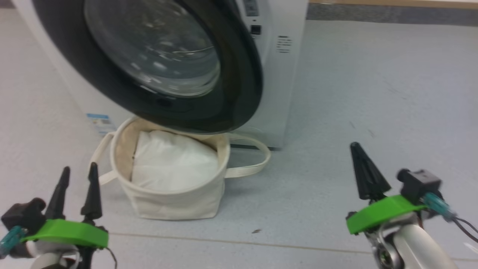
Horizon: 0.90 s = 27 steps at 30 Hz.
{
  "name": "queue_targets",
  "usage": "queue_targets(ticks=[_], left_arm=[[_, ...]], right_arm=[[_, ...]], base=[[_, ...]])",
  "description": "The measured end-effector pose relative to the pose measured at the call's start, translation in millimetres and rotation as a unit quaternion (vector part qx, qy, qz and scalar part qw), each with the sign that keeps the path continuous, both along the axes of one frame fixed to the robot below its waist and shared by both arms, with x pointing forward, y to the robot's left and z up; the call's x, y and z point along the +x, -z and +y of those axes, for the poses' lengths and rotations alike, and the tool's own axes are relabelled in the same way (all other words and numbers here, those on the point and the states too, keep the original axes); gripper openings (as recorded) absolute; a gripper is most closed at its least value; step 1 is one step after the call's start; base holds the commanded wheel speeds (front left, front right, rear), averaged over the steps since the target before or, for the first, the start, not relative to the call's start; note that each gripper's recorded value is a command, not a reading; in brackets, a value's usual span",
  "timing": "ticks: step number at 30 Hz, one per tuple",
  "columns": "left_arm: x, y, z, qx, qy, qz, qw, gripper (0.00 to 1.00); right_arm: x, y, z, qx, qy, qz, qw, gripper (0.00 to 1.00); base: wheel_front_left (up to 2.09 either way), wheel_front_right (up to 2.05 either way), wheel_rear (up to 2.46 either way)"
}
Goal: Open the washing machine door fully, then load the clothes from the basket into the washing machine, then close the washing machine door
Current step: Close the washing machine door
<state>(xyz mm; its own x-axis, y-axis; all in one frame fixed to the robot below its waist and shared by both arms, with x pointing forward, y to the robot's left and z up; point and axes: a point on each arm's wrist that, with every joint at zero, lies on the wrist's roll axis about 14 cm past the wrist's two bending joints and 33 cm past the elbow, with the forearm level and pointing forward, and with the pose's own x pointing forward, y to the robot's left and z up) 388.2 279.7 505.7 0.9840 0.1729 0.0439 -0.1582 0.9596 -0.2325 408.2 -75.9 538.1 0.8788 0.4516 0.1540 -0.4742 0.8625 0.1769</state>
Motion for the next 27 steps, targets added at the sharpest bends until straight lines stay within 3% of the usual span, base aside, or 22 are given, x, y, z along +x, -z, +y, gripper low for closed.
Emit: queue_targets(ticks=[7, 15, 27], left_arm=[[-11.2, -3.9, -6.5, -0.009, 0.0, -0.006, 1.0, 1.0], [-31.1, 0.5, 16.8, -0.012, -0.041, 0.004, 0.999, 1.0], [-31.8, 14.1, 38.7, -0.004, -0.081, 0.033, 0.996, 1.0]], right_arm=[[25.1, 12.9, 57.8, -0.034, -0.075, 0.019, 0.996, 0.0], [69.5, 7.6, 116.8, -0.052, -0.133, 0.012, 0.99, 0.0], [120.6, 34.9, 153.0, -0.053, -0.164, 0.032, 0.984, 0.0]], base=[[0.0, 0.0, 0.0], [0.0, 0.0, 0.0], [0.0, 0.0, 0.0]])
